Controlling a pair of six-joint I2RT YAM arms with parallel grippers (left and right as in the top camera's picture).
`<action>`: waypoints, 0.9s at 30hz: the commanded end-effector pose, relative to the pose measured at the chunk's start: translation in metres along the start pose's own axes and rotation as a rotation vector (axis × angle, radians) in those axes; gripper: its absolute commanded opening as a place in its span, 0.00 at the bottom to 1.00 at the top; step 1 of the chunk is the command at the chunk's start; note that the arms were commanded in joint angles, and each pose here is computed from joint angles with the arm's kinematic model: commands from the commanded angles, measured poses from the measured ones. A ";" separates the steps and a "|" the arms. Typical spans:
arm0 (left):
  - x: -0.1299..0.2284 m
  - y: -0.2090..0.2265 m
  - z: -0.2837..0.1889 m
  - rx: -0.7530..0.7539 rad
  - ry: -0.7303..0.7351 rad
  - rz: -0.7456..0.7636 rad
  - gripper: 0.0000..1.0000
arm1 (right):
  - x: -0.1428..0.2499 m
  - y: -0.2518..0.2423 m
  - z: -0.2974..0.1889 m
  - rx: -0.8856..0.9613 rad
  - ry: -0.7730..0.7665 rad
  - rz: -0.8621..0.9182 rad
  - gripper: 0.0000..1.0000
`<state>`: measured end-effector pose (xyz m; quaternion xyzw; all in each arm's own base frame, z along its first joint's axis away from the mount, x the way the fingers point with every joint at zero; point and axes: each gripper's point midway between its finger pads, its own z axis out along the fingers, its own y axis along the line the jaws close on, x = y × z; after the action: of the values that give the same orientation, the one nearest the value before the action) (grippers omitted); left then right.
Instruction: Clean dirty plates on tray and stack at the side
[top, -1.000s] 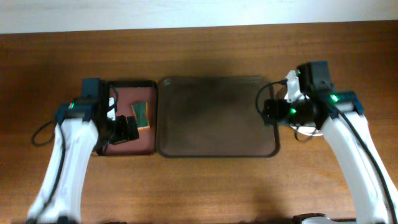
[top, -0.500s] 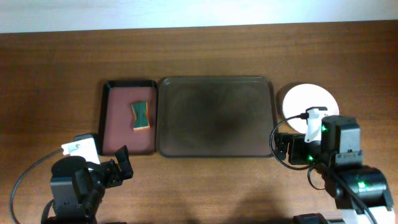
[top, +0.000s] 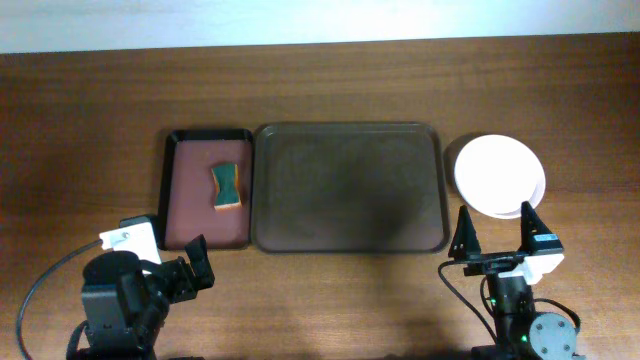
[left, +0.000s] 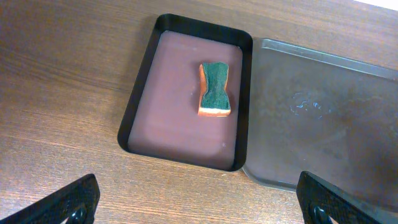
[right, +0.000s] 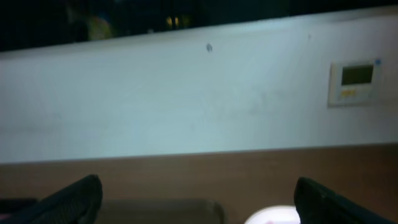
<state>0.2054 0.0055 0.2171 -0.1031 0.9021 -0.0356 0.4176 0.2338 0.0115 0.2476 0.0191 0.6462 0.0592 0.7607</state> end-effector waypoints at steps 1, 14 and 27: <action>0.001 0.001 0.001 -0.002 0.002 0.015 0.99 | 0.032 -0.013 0.004 0.037 -0.008 -0.009 0.99; 0.001 0.001 0.001 -0.002 0.002 0.015 0.99 | 0.091 -0.012 -0.003 0.005 0.239 -0.148 0.99; 0.022 0.008 0.017 0.016 -0.189 0.012 0.99 | 0.091 -0.012 -0.003 0.005 0.239 -0.148 0.99</action>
<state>0.2025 0.0069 0.2130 -0.1021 0.8750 -0.0368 0.4718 0.2461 0.0090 0.1584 -0.0295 0.7320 0.0030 0.6807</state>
